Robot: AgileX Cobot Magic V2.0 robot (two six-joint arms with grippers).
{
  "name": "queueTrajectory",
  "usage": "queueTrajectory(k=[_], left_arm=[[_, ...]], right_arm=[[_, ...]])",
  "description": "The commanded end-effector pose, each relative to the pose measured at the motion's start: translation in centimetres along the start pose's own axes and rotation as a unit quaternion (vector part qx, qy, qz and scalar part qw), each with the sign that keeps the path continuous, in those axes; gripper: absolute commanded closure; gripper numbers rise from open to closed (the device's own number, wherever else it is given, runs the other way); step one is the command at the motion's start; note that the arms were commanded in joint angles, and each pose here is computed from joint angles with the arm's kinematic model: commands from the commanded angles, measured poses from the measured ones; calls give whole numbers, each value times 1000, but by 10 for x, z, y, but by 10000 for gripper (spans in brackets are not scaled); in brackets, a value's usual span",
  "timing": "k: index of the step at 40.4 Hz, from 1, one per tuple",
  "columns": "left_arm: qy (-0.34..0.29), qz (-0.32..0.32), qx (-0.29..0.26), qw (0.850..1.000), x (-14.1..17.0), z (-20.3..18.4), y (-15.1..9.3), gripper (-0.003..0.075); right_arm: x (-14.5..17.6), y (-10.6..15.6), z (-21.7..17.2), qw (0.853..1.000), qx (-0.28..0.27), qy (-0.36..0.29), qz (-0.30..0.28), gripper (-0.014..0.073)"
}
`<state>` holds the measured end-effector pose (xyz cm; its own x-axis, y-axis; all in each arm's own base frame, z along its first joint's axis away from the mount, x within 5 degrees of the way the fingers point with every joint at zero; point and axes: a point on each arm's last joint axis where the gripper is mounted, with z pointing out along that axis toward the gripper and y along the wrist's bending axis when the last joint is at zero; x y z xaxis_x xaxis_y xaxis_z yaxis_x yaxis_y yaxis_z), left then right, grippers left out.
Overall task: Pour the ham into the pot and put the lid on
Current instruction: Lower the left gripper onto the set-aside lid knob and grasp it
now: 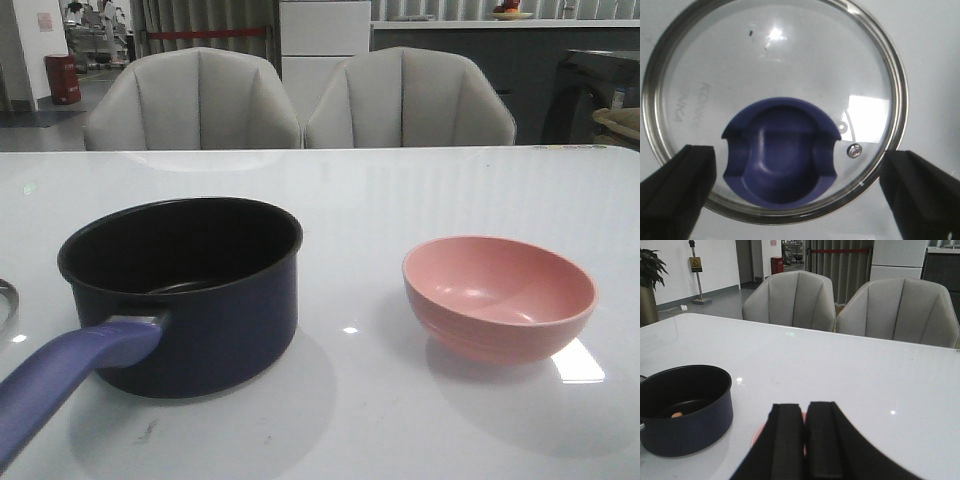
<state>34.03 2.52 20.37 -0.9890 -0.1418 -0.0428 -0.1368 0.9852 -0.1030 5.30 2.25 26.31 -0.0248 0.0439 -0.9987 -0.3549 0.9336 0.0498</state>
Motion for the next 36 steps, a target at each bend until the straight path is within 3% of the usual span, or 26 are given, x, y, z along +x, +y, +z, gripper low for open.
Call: queueTrajectory(k=[1, 10, 28, 36], left_arm=[[-21, -2, 7, 1000, -5, -11, -2, 31], [-10, -6, 8, 1000, -10, 3, -1, 53], [-10, -7, 7, 1000, -13, 11, -1, 393], [-8, -7, 7, 1000, -13, 11, -1, 430]], right_arm=[[-14, -1, -1, 999, 8, -43, 0, 443], [-14, -1, -1, 999, 8, -43, 0, 443], [-14, -1, -1, 999, 8, -43, 0, 443], [-14, -1, -1, 999, 8, -43, 0, 443]])
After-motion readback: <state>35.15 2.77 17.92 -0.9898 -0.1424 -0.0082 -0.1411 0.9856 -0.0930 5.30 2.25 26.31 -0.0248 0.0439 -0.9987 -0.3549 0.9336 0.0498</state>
